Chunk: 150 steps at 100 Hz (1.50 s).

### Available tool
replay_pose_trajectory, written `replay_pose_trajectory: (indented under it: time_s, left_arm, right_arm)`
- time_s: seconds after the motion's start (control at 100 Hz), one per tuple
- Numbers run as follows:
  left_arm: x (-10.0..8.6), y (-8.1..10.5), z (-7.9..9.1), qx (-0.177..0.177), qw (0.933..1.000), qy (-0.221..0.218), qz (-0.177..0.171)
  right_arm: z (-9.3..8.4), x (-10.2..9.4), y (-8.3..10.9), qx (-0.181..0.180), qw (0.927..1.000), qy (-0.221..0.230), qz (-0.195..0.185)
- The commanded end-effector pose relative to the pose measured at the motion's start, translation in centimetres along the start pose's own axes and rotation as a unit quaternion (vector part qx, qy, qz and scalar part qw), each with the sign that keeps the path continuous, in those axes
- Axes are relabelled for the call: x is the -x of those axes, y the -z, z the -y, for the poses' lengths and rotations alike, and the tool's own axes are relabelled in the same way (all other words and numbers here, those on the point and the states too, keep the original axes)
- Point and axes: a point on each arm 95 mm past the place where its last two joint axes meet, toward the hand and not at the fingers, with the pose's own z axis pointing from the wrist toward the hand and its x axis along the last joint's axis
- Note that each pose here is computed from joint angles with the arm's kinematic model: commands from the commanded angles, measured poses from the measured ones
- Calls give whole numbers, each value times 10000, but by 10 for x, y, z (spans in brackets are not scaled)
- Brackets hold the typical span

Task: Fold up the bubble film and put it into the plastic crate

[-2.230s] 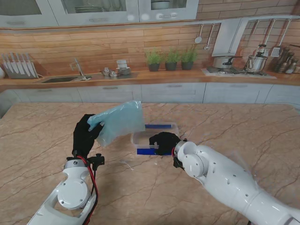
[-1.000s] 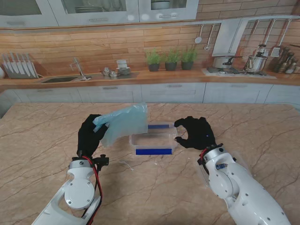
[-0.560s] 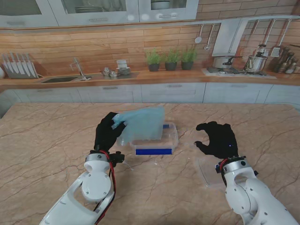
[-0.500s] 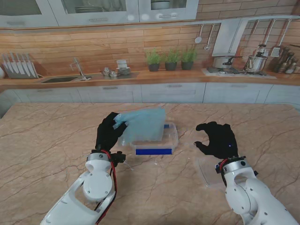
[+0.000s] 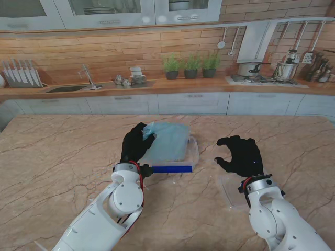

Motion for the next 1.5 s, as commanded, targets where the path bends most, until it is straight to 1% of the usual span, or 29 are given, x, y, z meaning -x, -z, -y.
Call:
replay_pose_trajectory:
  time_s: [0.0, 0.18, 0.34, 0.5, 0.69, 1.01, 1.22, 1.37, 1.49]
  left_arm:
    - [-7, 0, -7, 26, 9999, 105, 25]
    - [-11, -2, -18, 106, 9998, 122, 125]
    - [-12, -1, -27, 295, 9991, 190, 256]
    - [-7, -2, -36, 324, 9989, 39, 330]
    - [-1, -5, -44, 249, 9988, -172, 384]
    - [11, -9, -47, 252, 9972, -619, 337]
    - [17, -9, -46, 440, 9952, -819, 319]
    - [20, -10, -46, 572, 9941, -848, 355]
    - [23, -12, -45, 644, 9923, -1007, 318]
  right_arm:
    - [0, -1, 2, 34, 10000, -36, 21]
    - [0, -1, 4, 69, 10000, -37, 52]
    - [0, -1, 4, 92, 9999, -61, 83]
    - [-1, -1, 4, 122, 9998, -90, 106]
    - [2, -4, 1, 25, 9999, -132, 68]
    - [6, -11, -7, -113, 9996, -246, -21]
    - [8, -14, -11, -184, 9994, -290, -84]
    - [10, -17, -15, -252, 9990, -340, -117]
    - [11, -21, -19, -334, 9986, -363, -191]
